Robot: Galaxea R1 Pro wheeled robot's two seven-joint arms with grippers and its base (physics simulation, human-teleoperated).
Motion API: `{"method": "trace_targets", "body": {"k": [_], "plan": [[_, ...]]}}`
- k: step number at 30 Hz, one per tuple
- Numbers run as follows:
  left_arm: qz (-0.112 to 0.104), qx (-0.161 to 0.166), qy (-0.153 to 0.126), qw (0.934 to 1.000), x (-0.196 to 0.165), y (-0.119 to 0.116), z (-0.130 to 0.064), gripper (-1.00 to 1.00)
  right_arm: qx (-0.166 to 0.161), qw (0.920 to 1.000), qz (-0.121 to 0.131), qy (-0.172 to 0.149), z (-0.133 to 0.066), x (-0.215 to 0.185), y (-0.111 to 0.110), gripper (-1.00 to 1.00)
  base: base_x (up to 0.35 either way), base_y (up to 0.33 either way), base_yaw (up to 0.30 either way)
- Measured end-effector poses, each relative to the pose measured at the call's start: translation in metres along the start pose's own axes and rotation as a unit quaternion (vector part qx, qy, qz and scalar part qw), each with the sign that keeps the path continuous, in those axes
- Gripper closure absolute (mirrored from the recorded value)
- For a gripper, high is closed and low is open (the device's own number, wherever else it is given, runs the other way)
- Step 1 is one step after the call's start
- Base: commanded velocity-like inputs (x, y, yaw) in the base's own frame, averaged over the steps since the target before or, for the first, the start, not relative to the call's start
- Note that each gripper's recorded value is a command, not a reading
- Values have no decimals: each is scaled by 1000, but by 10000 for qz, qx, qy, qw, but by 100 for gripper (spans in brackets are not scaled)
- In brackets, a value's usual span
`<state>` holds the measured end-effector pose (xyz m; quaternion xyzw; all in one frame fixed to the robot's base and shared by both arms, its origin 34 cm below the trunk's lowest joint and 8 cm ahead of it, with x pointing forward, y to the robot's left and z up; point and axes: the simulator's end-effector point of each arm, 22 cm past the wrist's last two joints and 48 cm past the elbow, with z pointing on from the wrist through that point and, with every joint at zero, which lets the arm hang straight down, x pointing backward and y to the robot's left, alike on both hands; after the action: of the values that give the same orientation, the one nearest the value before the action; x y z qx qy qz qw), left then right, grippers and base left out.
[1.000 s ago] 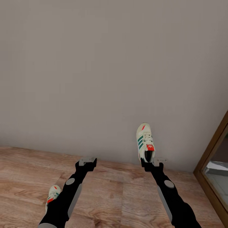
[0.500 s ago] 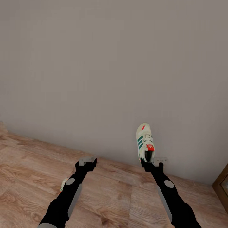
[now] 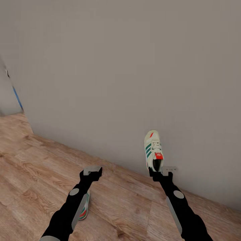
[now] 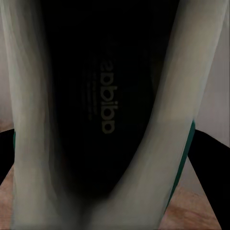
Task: Pick up the two gym shoes and the two sandals from the corridor floor and place them onto the hallstand (shoe rack) in the corridor, making sure they are on the rack and not on the floor. Arrange them so the two gym shoes are next to each other and the two sandals are next to each other.
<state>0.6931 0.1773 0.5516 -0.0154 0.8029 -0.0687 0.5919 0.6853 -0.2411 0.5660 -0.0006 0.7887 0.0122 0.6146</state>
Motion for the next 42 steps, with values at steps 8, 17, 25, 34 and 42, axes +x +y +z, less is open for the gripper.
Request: {"method": "trace_targets", "body": {"k": [8, 17, 25, 34, 42], "plan": [[2, 2, -25, 10000, -3, 0, -1, -100, 0, 10000, -1, -25, -1, -3, 0, 100, 0, 0, 292], [4, 5, -51, 10000, -6, -1, -2, -100, -1, 10000, -1, -49, -1, -6, 0, 100, 0, 0, 291], [4, 7, -64, 10000, -7, -1, -2, -100, 1, 10000, -1, -67, -2, -8, 0, 100, 0, 0, 187], [2, 7, -67, 10000, -8, -1, -2, -100, 0, 10000, -2, -68, -2, -8, 0, 100, 0, 0, 2], [8, 6, -79, 10000, -9, -1, -3, -100, -1, 10000, -2, -78, -2, -9, 0, 100, 0, 0, 175]]}}
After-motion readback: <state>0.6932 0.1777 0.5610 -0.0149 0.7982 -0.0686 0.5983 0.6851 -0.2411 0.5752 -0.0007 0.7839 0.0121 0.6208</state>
